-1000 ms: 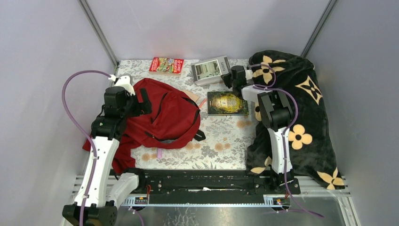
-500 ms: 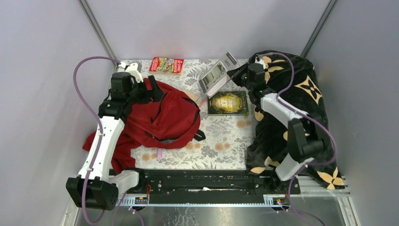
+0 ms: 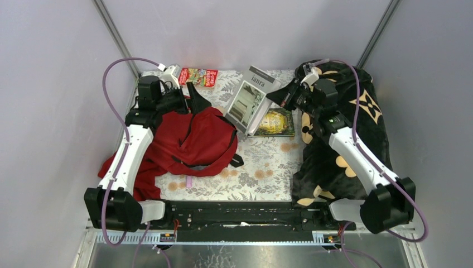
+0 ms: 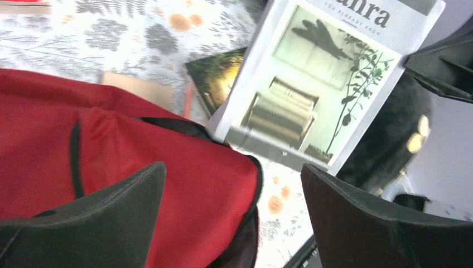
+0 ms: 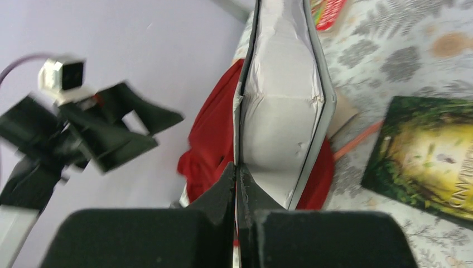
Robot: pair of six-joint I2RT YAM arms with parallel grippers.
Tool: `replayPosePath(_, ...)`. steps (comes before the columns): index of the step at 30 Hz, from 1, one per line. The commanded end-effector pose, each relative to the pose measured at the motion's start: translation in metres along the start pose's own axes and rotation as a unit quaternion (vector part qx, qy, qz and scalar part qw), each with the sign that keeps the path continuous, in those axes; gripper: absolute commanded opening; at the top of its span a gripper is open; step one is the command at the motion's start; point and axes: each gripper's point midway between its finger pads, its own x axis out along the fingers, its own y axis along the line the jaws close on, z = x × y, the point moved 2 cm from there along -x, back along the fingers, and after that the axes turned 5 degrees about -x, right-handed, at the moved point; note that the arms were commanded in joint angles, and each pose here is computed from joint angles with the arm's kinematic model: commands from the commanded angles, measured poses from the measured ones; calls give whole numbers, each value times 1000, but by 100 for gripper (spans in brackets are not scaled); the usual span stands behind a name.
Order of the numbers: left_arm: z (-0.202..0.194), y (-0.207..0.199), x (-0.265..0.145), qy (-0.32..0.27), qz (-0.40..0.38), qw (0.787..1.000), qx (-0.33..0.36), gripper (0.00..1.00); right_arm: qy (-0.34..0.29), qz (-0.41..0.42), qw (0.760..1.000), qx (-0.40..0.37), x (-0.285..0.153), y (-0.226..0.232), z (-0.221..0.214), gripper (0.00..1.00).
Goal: Pack the student bag
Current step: Pick up the book from the center of the board.
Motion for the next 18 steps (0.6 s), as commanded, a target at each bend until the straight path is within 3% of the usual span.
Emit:
replayPosePath(1, 6, -40, -2, 14, -114, 993, 29, 99, 55, 142, 987, -46, -38, 57, -14, 0)
replayPosePath(12, -39, -66, 16, 143, -215, 965, -39, 99, 123, 318, 940, -22, -65, 103, -29, 0)
replayPosePath(18, -43, -105, 10, 127, -327, 935, -48, 99, 140, 315, 939, 13, -52, 90, -39, 0)
